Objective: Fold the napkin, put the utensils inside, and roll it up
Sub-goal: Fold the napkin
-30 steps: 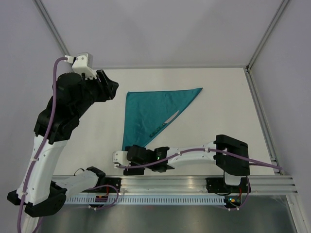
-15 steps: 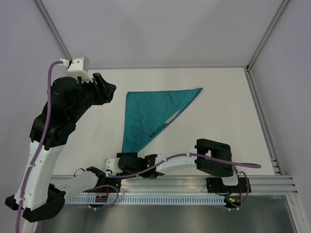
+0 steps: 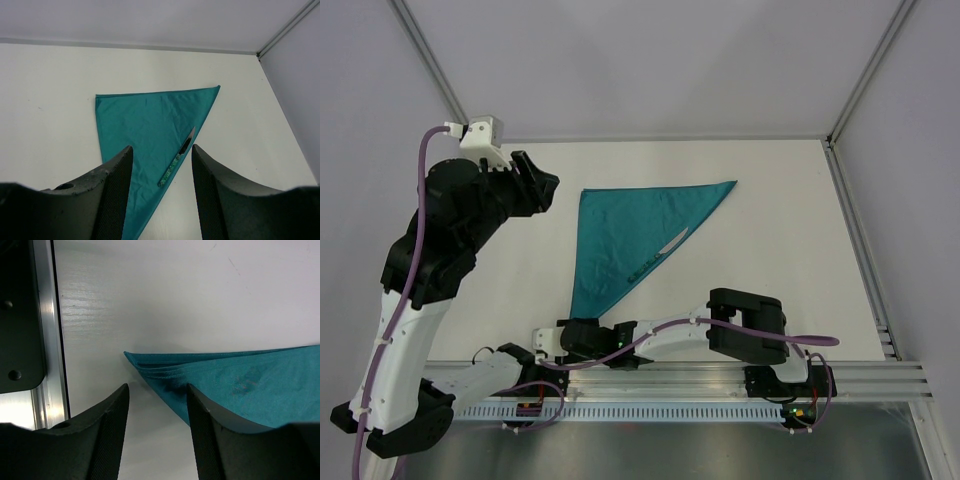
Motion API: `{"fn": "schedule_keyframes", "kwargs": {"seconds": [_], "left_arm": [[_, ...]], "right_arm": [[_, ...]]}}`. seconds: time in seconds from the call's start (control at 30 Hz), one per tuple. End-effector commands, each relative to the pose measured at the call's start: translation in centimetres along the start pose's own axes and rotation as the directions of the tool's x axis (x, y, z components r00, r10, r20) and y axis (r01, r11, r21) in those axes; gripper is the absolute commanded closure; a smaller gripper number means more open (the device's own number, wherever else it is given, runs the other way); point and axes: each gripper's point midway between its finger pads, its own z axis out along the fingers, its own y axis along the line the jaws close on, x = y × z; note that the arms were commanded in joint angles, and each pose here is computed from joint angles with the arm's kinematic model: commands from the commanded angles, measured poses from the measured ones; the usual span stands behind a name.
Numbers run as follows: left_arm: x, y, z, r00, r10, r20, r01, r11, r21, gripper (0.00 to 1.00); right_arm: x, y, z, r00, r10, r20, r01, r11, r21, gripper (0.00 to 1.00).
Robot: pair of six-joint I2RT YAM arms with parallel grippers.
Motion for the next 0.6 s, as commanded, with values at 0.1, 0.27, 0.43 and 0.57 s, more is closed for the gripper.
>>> {"fn": "schedule_keyframes", "kwargs": {"seconds": [0.1, 0.27, 0.43, 0.57], "left_arm": [[0.5, 0.4, -0.2, 1.000, 0.014, -0.005, -0.014, 1.000, -0.008, 0.45], [0.8, 0.4, 0.0, 1.000, 0.020, -0.015, -0.020, 1.000, -0.007, 0.45], [0.9, 0.3, 0.2, 0.999, 0.030, -0.020, -0.030, 1.000, -0.004, 0.45], [1.0, 0.2, 0.5, 0.999, 0.034, -0.027, -0.034, 0.999, 0.002, 0.45]], "right_arm": [[-1.6, -0.7, 0.7, 0.999, -0.012, 0.042, 0.010, 0.999, 0.053, 0.49], [-1.2, -1.1, 0.8, 0.999, -0.012, 0.033, 0.010, 0.998, 0.068, 0.68], [-1.4, -2.2, 0.6, 0.999, 0.001, 0.039, -0.004, 0.996, 0.084, 0.80], [-1.8, -3.3, 0.3, 0.999, 0.028, 0.040, -0.032, 0.995, 0.097, 0.86]]}}
